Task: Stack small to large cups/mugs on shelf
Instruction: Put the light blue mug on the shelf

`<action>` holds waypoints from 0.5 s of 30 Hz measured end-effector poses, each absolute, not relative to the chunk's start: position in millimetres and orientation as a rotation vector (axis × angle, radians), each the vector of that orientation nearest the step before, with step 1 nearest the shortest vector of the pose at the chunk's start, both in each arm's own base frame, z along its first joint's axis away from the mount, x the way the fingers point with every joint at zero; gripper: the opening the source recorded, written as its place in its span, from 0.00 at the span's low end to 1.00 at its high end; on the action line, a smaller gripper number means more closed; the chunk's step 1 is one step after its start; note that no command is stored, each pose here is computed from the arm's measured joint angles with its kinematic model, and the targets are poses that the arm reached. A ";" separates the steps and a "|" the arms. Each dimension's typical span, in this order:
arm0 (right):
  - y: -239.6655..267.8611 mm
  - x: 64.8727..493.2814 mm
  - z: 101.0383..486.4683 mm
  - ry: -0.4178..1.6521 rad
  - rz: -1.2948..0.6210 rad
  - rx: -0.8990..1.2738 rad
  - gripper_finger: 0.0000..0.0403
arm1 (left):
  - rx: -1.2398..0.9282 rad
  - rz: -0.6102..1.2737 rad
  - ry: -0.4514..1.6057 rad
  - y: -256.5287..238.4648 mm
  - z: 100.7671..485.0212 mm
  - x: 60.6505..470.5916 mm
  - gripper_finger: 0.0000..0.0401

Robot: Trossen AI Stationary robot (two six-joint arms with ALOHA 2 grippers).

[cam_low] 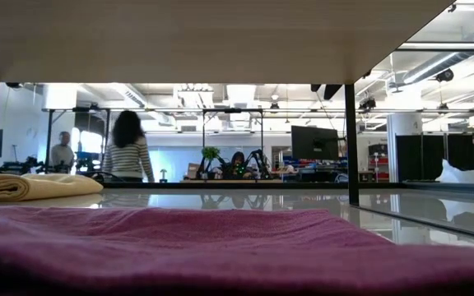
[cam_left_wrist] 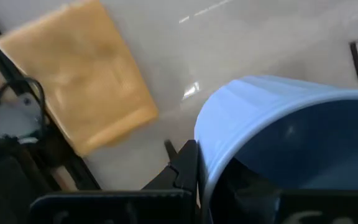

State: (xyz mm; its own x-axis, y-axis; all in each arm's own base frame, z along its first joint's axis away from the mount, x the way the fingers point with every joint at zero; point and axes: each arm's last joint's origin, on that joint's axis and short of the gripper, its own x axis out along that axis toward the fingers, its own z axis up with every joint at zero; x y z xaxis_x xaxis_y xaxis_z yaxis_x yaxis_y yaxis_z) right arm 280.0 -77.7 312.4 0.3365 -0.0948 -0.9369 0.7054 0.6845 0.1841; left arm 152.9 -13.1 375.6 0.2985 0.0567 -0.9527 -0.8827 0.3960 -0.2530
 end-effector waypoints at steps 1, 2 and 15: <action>-77.7 280.0 312.4 1.114 -0.576 0.654 0.45 | -0.961 0.764 1.093 -19.2 375.1 155.3 0.00; -77.7 280.0 312.4 1.113 -0.579 0.658 0.45 | -0.959 0.755 1.110 -26.0 374.0 158.0 0.00; -77.8 280.1 312.2 1.115 -0.576 0.655 0.45 | -1.037 0.818 1.194 -102.8 363.0 181.5 0.00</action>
State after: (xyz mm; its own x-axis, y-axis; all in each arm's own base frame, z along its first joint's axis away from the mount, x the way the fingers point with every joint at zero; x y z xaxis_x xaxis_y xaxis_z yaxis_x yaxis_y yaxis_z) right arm 280.1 -77.8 312.2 0.3354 -0.0943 -0.9373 0.7103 0.6789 0.1858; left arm 181.5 -102.8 363.0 0.2014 -0.0226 -0.9793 -0.9213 0.3353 -0.1972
